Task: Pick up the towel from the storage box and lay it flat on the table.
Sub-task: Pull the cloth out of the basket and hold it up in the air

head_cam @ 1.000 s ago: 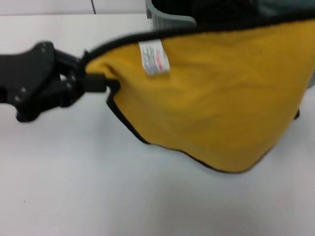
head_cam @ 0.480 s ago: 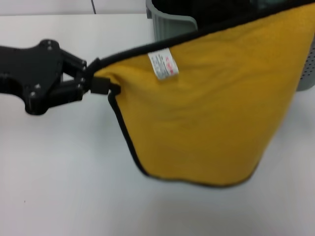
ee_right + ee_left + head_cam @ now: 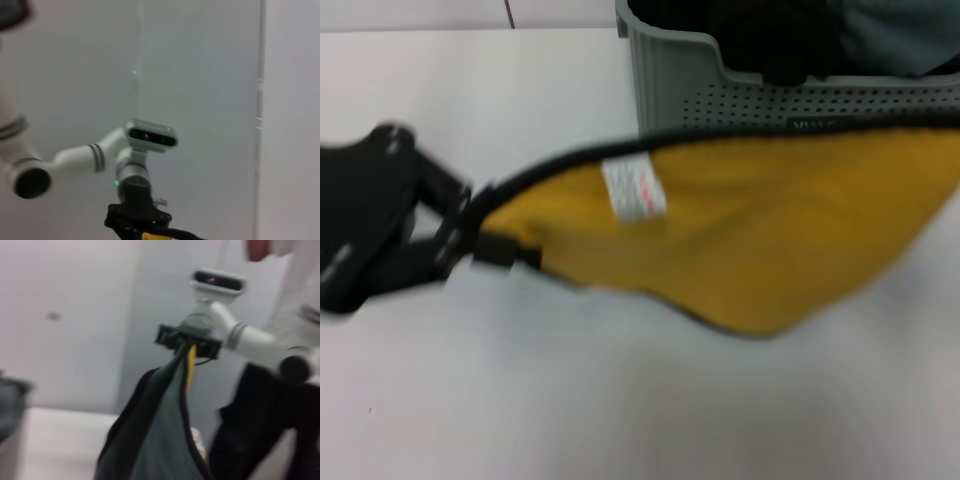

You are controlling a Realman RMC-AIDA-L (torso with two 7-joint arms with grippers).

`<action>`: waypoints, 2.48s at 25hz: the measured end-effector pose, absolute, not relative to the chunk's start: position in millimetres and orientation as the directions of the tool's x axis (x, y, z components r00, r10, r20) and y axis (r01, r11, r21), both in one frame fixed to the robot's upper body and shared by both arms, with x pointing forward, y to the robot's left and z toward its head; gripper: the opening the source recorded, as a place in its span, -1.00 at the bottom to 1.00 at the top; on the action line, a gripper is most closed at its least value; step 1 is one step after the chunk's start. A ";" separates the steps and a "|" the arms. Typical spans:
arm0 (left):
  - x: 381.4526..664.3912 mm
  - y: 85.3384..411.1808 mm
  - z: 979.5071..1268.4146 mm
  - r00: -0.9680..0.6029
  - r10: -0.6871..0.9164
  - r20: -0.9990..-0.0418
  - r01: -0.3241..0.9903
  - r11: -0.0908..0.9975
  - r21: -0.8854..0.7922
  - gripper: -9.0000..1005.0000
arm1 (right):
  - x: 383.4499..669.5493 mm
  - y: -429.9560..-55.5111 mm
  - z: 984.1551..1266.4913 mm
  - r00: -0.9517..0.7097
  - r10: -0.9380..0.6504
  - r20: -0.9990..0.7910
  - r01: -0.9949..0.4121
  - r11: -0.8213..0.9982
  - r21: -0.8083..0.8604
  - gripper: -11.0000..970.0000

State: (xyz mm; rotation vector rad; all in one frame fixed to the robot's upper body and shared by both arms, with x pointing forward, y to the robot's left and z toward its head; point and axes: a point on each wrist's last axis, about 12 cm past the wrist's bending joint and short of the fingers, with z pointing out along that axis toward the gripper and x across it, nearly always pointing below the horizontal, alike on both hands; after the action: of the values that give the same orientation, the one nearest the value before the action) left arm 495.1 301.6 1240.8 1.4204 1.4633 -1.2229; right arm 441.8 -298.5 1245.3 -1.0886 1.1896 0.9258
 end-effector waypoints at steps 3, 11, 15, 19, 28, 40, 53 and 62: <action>475.8 306.9 1247.8 -0.099 0.252 -0.963 0.978 -0.151 -0.140 -0.92 | 419.1 -300.7 1251.5 0.165 0.032 -0.986 -0.968 0.197 -0.156 -0.96; 467.7 305.4 1241.2 -0.221 0.369 -0.903 0.958 -0.093 -0.273 -0.92 | 421.7 -292.2 1211.8 -0.056 0.084 -0.995 -0.988 0.137 0.067 -0.96; 493.5 312.5 1211.3 -0.383 0.438 -0.814 0.915 0.061 -0.398 -0.92 | 445.8 -273.7 1159.3 -0.194 0.097 -0.976 -0.968 0.140 0.207 -0.96; 515.7 316.9 1192.1 -0.489 0.463 -0.739 0.867 0.160 -0.473 -0.92 | 455.4 -271.5 1133.9 -0.237 0.092 -0.967 -0.947 0.200 0.251 -0.96; 538.0 308.9 1182.9 -0.545 0.507 -0.668 0.836 0.263 -0.482 -0.92 | 475.1 -275.4 1120.3 -0.227 0.011 -0.974 -0.909 0.357 0.216 -0.96; 560.1 294.7 1161.7 -0.600 0.490 -0.632 0.798 0.415 -0.436 -0.92 | 518.7 -232.7 1108.7 -0.246 -0.111 -0.963 -0.905 0.381 0.187 -0.96; 571.6 307.6 1152.5 -0.654 0.403 -0.640 0.728 0.566 -0.387 -0.92 | 549.6 -206.0 1098.8 -0.227 -0.262 -0.938 -0.869 0.490 0.074 -0.96; 575.9 302.2 1145.2 -0.656 0.417 -0.629 0.720 0.596 -0.356 -0.92 | 558.4 -182.5 1104.0 -0.175 -0.399 -0.900 -0.862 0.503 -0.055 -0.96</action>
State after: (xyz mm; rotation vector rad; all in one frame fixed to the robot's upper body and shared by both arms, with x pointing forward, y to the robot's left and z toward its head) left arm 575.9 302.2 1145.2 0.9026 2.3367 -0.8274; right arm 558.4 -182.5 1104.0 -1.0618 1.7774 0.5993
